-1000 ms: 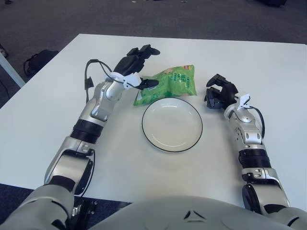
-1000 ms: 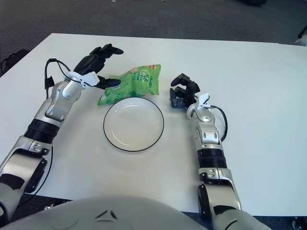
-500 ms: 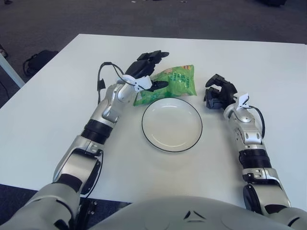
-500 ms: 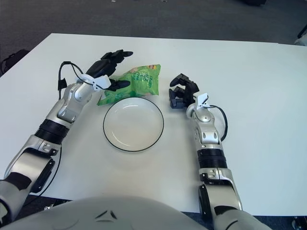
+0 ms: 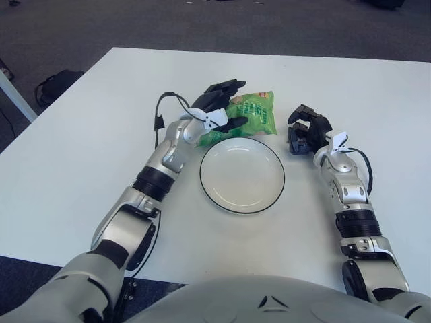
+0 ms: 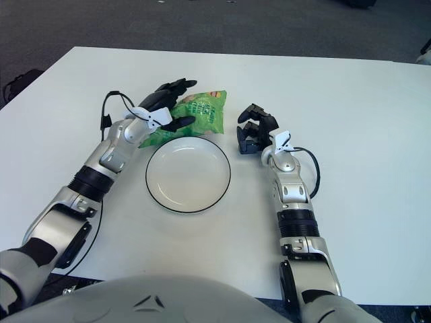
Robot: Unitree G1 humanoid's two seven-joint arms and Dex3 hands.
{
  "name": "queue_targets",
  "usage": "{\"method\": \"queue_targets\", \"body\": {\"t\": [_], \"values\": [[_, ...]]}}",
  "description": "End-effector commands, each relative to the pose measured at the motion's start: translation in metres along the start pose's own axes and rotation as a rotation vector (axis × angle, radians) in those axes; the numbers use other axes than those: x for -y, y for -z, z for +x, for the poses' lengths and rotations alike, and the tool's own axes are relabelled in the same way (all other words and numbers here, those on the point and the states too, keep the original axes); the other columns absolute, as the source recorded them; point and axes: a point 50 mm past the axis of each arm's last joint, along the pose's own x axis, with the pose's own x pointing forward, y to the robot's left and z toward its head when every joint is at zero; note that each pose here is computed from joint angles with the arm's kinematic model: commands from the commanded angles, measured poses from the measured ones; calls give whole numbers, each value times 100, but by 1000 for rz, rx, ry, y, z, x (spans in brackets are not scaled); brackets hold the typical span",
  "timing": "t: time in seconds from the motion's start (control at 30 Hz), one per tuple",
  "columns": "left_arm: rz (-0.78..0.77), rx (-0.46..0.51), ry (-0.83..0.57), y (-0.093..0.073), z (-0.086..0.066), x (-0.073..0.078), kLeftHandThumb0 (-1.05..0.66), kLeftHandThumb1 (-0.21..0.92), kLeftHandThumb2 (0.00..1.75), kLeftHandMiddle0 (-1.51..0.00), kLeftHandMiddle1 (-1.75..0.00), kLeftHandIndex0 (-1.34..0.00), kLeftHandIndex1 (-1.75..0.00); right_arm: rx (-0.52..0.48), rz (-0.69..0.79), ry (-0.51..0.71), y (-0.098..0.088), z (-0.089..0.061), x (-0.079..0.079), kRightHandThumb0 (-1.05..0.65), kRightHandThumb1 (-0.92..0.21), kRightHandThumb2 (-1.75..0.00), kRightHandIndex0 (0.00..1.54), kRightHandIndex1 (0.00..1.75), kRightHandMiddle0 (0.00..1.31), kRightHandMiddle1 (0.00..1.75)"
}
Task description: Put the snack into the plate.
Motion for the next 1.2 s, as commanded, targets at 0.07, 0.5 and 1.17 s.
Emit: {"method": "queue_targets", "body": {"t": [0.07,0.5,1.17], "values": [[5,-3,34,-4,11,-3,-105,92,74,0,-20,0,-45,-239,-12,-48,52,-19,-12,-1,-7,-161,82,175,55,172],[80,-81,53,10,15,7,-105,92,76,-1,-20,0,-54,-215,-19,-51,50,-20,-14,-1,-9,-159,81,175,53,173],[194,-180,34,35,17,11,-105,92,72,0,-16,0,-71,-179,-80,-43,46,-23,-14,-2,-8,-158,82,175,55,170]]}}
